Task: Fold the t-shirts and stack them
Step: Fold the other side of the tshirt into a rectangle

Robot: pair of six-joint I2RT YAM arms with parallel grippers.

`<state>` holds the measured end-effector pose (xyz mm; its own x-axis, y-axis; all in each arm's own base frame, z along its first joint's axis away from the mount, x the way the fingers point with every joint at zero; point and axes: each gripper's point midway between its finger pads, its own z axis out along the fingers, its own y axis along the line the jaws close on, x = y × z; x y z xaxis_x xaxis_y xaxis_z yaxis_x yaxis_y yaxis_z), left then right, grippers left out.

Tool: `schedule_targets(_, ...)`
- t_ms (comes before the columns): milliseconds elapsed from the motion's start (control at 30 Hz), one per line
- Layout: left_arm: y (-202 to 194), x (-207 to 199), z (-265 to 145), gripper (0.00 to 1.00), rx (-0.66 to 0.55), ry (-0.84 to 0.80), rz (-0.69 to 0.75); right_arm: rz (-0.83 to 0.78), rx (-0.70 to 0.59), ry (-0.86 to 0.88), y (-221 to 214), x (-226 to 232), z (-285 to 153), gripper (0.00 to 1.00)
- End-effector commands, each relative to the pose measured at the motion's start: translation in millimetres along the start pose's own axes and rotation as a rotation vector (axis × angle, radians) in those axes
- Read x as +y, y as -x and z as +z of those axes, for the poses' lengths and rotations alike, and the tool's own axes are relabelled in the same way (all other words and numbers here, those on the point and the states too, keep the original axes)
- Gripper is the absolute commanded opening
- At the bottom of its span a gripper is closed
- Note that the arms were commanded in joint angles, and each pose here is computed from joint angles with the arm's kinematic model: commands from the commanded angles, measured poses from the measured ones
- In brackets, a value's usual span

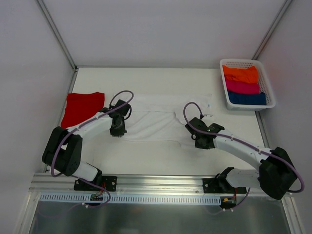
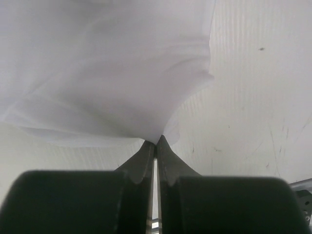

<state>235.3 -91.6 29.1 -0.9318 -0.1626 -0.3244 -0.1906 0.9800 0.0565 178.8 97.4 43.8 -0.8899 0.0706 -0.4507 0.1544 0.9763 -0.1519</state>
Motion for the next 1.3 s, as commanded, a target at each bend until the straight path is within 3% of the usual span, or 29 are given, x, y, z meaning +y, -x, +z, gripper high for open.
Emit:
schedule_targets(0, 27.2, -13.3, -15.5, 0.07, -0.067, -0.029, -0.006, 0.032, -0.127, -0.040, 37.4, -7.9, -20.5, 0.01)
schedule_targets(633, 61.0, -6.8, -15.7, 0.08, -0.152, 0.099, 0.001, -0.043, -0.229, -0.071, 107.4, 52.0, -1.9, 0.00)
schedule_targets(1067, 104.7, -9.2, -29.6, 0.08, -0.235, 0.133, -0.057, -0.022, -0.261, -0.133, 155.6, 39.0, -0.7, 0.01)
schedule_targets(1267, 122.2, -14.2, -13.1, 0.08, -0.201, 0.144, -0.064, -0.018, -0.250, -0.171, 167.4, 32.4, 14.0, 0.01)
